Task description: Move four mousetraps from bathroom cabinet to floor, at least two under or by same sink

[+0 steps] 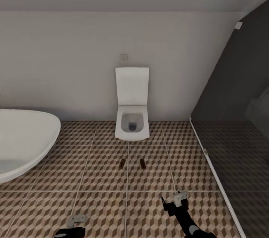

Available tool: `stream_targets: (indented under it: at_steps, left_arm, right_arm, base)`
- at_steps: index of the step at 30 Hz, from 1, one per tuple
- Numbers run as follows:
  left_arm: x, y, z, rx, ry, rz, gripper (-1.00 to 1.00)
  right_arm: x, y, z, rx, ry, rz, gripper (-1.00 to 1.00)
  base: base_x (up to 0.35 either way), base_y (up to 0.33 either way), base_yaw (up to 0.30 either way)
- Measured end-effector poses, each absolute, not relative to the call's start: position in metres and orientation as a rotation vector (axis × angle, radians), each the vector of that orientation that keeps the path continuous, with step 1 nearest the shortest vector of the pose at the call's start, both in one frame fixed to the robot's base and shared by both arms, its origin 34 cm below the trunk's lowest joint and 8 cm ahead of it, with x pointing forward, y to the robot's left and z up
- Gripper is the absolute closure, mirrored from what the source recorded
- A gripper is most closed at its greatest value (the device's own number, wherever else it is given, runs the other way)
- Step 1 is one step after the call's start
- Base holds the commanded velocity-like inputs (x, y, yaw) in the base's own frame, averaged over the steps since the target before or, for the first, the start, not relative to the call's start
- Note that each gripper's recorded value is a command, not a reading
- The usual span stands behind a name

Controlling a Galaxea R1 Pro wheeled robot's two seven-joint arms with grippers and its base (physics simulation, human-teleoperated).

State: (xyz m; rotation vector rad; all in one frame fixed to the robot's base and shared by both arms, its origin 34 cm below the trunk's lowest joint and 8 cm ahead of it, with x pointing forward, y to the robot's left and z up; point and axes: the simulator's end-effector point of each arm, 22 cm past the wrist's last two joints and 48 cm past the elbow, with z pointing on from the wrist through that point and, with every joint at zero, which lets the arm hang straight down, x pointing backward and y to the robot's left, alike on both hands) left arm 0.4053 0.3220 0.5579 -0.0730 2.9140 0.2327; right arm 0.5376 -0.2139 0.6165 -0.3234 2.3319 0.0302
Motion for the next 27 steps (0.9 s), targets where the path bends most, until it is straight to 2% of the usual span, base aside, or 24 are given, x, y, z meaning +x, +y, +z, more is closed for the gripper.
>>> stream_targets:
  at_steps: [27]
  left_arm:
    - [0.383,0.326,0.584,-0.097,2.925,0.242,-1.0]
  right_arm:
    - [0.519,-0.217,0.643,-0.308,2.328,0.027,-1.0]
  base:
    - [0.0,0.0,0.0]
